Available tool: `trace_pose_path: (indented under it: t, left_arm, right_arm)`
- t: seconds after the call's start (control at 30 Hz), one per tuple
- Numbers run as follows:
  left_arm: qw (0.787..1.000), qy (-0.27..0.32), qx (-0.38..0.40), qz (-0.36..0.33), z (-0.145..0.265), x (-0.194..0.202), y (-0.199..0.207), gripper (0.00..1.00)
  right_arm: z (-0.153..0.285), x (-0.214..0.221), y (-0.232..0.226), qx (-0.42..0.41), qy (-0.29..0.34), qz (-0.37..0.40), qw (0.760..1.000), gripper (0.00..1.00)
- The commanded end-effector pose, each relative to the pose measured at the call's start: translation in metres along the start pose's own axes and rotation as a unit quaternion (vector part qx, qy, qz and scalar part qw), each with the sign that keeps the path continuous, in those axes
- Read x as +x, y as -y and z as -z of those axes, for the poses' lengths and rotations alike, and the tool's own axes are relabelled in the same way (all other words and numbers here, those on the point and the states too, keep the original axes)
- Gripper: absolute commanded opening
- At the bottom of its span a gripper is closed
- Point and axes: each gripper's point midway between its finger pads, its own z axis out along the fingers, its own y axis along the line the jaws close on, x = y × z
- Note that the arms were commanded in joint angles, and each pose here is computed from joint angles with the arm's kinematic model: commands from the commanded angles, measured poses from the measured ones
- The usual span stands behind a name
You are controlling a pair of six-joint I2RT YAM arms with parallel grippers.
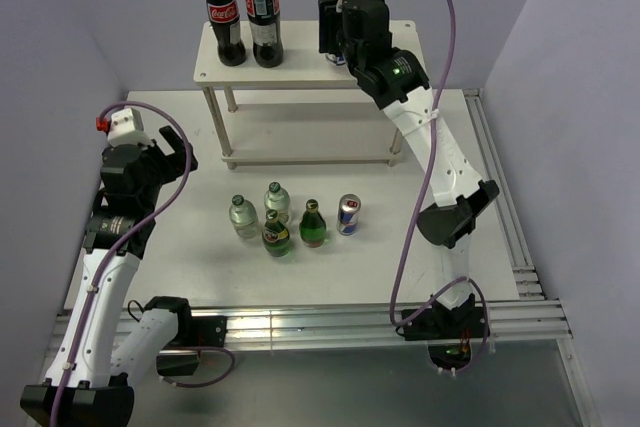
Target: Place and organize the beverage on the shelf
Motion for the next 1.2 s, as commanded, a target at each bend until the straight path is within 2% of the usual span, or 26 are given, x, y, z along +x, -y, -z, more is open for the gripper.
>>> trace_pose_path:
  t: [0.0,0.63,0.7,0.73,0.8,0.83,0.87,0.93,1.17]
  left_arm:
    - [1.000,0.009,-0.006,-0.006,-0.001,-0.005,-0.003,0.97]
    - [1.000,0.003,-0.006,-0.006,-0.003,-0.002,-0.003,0.97]
    - [1.000,0.005,-0.005,-0.006,-0.002,-0.003,-0.003,0.97]
    - [1.000,0.005,-0.005,-0.006,-0.002,-0.002,-0.003,0.97]
    - [1.000,0.004,-0.006,-0.006,-0.003,-0.002,-0.003,0.97]
    - [1.000,0.004,-0.006,-0.006,-0.003,-0.002,-0.003,0.97]
    - [1.000,0.003,-0.006,-0.006,-0.003,-0.002,-0.003,0.97]
    - [1.000,0.004,-0.007,-0.006,-0.003,-0.002,-0.004,0.97]
    - [1.000,0.002,-0.010,-0.008,-0.004,-0.001,-0.004,0.97]
  right_arm:
    - [0.015,-0.061,0.009,-0.015,0.088,-0.019,0.996,0.00]
    - [-0.031,0.003,0.012,0.019,0.036,0.008,0.999,0.01]
    - [-0.031,0.005,0.014,0.024,0.035,0.009,0.999,0.10]
    - [-0.032,0.006,0.015,0.029,0.033,0.009,0.999,0.33]
    - [-0.031,0.009,0.016,0.032,0.031,0.010,0.999,0.58]
    - [-0.031,0.009,0.019,0.038,0.032,0.010,0.999,0.83]
    - [-0.031,0.012,0.019,0.039,0.029,0.011,0.999,0.89]
    - [-0.027,0.007,0.021,0.041,0.035,0.008,0.998,0.96]
    - [-0.015,0.014,0.027,0.045,0.030,0.011,0.998,1.00]
